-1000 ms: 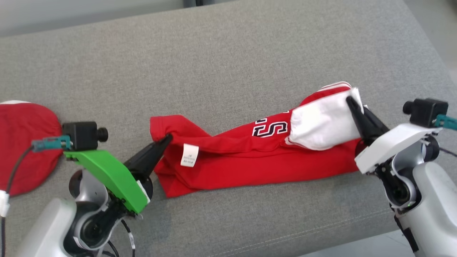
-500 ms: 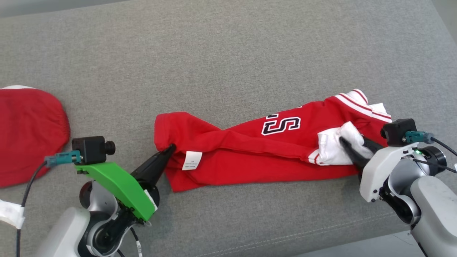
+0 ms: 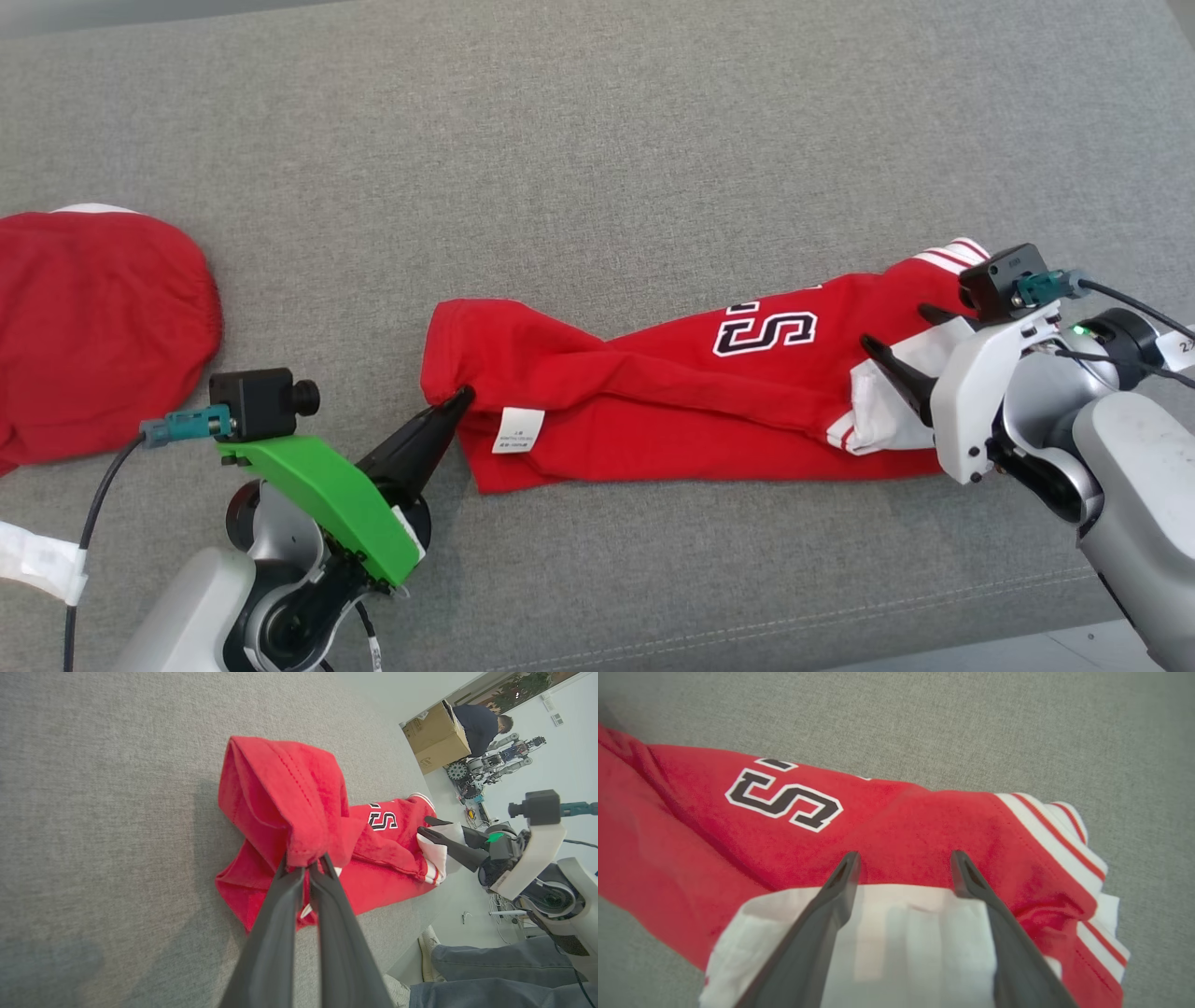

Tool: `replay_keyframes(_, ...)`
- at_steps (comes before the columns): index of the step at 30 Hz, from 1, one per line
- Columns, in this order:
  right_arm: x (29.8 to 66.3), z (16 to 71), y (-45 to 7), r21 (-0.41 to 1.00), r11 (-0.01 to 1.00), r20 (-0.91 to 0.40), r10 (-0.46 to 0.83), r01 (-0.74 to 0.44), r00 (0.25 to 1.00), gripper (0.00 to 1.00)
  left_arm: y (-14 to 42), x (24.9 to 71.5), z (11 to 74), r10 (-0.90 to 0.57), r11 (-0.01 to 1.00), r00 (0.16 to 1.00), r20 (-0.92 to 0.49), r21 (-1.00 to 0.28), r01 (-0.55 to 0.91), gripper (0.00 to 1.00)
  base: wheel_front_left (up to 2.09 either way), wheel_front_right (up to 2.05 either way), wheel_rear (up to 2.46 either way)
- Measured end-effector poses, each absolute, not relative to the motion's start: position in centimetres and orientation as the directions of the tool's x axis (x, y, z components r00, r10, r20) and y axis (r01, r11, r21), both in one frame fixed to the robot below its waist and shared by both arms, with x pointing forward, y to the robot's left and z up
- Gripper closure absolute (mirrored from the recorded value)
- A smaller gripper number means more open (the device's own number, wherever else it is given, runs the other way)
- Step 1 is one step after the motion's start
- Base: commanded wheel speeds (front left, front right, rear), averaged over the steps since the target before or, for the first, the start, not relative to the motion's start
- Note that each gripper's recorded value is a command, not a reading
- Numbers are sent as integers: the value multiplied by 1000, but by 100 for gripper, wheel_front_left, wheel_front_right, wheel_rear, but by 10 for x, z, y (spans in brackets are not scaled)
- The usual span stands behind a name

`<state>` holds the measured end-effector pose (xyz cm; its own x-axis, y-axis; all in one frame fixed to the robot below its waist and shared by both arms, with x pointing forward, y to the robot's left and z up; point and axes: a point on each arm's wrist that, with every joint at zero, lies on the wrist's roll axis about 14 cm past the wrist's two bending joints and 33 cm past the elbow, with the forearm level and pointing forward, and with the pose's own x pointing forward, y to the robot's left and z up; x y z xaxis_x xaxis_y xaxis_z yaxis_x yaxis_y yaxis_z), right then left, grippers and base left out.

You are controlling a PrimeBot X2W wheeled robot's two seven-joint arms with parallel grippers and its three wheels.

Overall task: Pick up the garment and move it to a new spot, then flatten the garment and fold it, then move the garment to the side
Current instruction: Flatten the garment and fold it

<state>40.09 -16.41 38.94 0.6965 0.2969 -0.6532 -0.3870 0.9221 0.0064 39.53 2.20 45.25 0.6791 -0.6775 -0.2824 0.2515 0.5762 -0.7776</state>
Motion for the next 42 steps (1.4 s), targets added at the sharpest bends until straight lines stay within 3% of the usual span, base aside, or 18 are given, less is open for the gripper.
replay_keyframes(12, 403, 410, -153, 33, 904, -666, 338, -426, 665, 0, 28, 397, 452, -658, 586, 700, -278, -772, 244, 100, 0, 0, 0)
replay_keyframes(26, 398, 453, -176, -23, 893, -681, 315, -449, 661, 0, 24, 391, 448, -664, 583, 692, -285, -776, 239, 100, 0, 0, 0)
replay_keyframes(42, 376, 434, -232, -17, 963, -777, 156, -267, 609, 0, 16, 390, 433, -685, 566, 661, -307, -795, 217, 100, 0, 0, 0)
